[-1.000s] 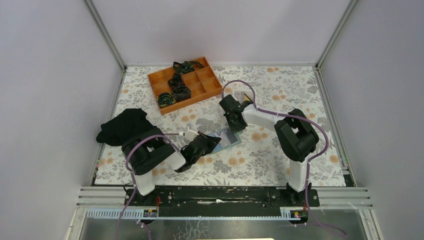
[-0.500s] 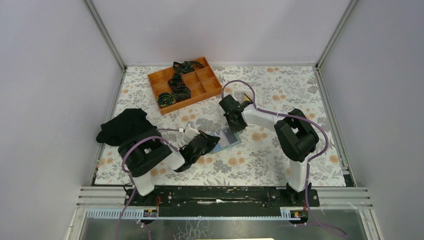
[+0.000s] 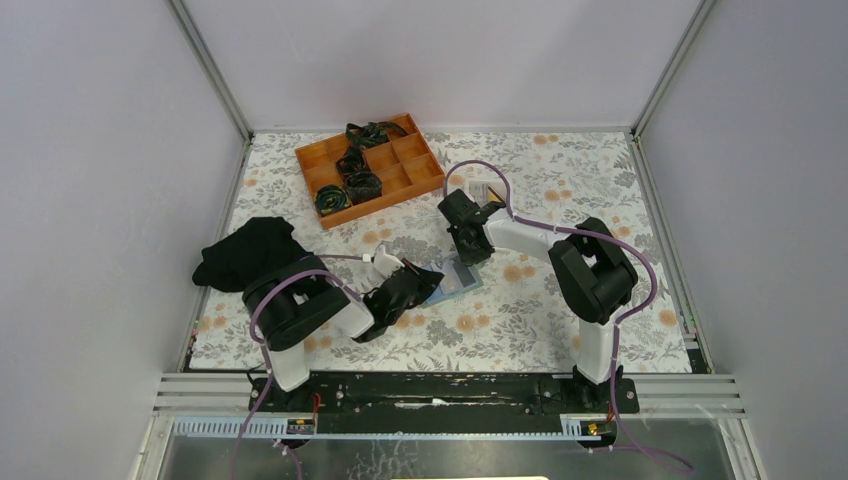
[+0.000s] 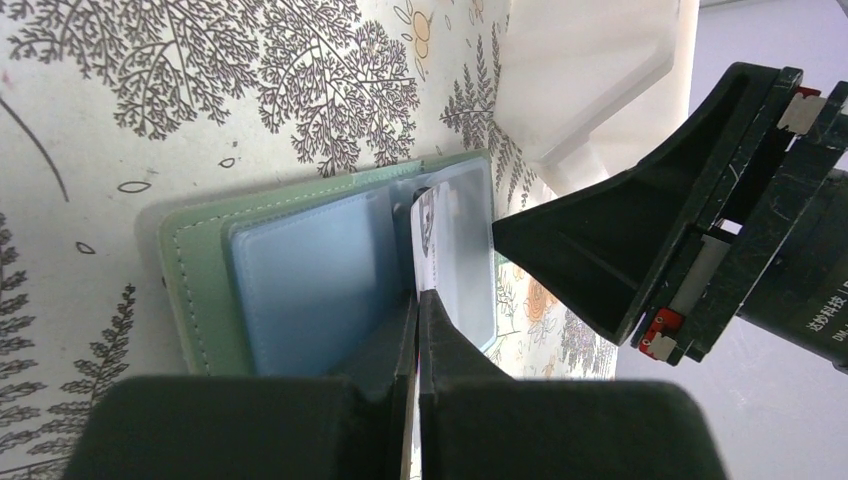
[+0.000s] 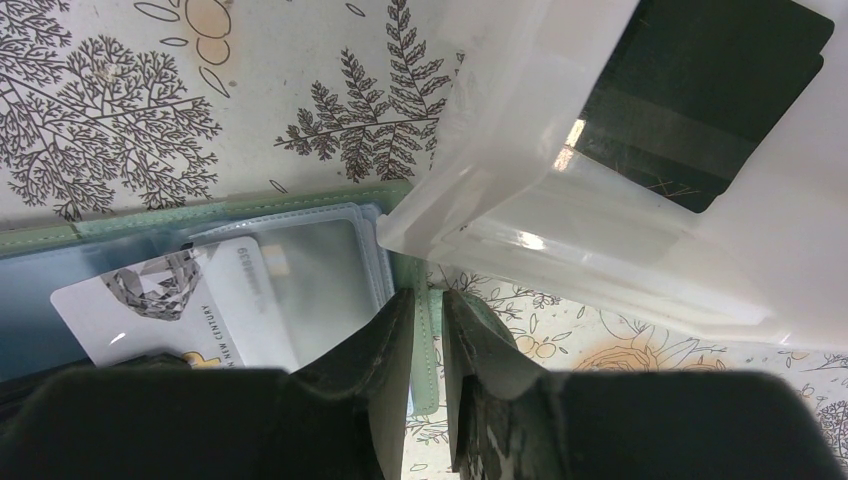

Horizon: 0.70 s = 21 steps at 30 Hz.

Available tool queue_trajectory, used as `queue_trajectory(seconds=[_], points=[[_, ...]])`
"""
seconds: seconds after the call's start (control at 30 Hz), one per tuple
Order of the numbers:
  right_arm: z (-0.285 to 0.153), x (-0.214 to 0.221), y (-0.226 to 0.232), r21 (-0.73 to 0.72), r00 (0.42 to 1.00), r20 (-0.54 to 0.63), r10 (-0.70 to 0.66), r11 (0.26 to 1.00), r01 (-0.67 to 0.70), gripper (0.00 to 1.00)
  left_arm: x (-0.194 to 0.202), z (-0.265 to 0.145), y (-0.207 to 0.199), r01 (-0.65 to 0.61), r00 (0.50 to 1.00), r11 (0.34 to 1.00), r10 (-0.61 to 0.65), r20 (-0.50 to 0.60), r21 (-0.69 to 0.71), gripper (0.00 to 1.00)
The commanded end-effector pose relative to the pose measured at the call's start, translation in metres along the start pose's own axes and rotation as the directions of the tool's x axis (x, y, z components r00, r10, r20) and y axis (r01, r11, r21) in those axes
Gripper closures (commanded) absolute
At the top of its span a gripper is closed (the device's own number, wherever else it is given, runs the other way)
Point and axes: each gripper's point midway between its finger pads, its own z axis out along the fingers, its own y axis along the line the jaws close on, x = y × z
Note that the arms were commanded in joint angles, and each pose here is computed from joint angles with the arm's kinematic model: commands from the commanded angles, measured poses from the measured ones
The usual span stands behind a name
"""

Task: Put the credit cards into the card holder
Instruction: Insert the credit card into the card holder.

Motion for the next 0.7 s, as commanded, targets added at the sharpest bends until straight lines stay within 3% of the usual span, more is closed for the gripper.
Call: queue_trajectory(seconds=[0.0,0.23,0.53,0.67], points=[[0.018,0.039,0.02,-0.051,0.992,-0.123,-0.036,0.998,0.03,0.75,0.011,0.001,0.036,-0.102,0.995,0.989,0.1,-0.029,-0.108,1.0],[0.018,0.039,0.021,-0.054,0.992,-0.122,-0.035,0.998,0.029,0.75,0.025,0.004,0.032,-0.112,0.992,0.989,0.106,-0.073,-0.092,0.99],[0.019,0.041,0.022,-0.055,0.991,-0.127,-0.034,0.998,0.027,0.75,0.03,-0.002,0.031,-0.136,0.986,0.987,0.127,-0.108,-0.087,0.74],[0.02,0.041,0.024,-0.058,0.991,-0.127,-0.029,0.998,0.022,0.75,0.026,-0.008,0.034,-0.151,0.985,0.983,0.14,-0.103,-0.103,0.68]])
